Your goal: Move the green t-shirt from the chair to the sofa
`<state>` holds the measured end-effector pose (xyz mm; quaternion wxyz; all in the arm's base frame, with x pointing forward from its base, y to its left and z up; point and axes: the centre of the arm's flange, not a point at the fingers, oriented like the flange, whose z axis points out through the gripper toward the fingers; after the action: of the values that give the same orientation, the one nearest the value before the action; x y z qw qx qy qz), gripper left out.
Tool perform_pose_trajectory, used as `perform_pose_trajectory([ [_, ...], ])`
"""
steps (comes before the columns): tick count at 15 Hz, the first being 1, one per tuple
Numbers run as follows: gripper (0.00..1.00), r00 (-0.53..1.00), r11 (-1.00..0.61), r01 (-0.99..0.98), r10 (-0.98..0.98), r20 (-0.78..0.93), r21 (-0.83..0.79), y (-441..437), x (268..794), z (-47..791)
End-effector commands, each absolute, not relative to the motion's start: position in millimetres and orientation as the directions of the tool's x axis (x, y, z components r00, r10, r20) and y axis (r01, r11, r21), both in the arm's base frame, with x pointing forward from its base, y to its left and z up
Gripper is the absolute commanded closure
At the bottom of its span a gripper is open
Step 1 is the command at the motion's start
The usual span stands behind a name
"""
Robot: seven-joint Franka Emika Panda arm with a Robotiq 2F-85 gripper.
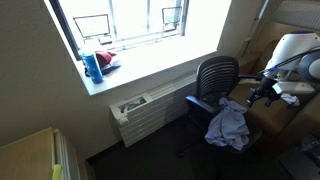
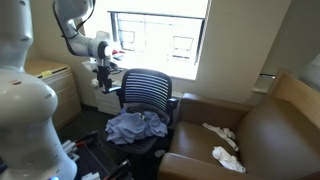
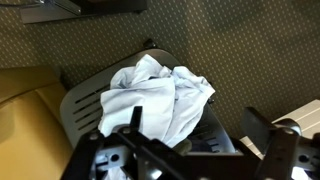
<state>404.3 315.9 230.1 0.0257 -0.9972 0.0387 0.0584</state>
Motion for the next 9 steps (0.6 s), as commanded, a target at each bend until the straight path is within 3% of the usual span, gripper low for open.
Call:
perform_pose_trajectory([
  [1,0.0,0.989,-0.996,-0.074,-0.065,-0.13,-0.059,319.8,414.0,224.0],
  [5,0.0,0.97,-0.97,-0.238,-0.235,-0.061,-0.053,323.3,426.0,191.6],
  [9,0.0,0.919,-0.924,-0.364,-0.377,0.115,-0.115,356.9,431.4,123.3],
])
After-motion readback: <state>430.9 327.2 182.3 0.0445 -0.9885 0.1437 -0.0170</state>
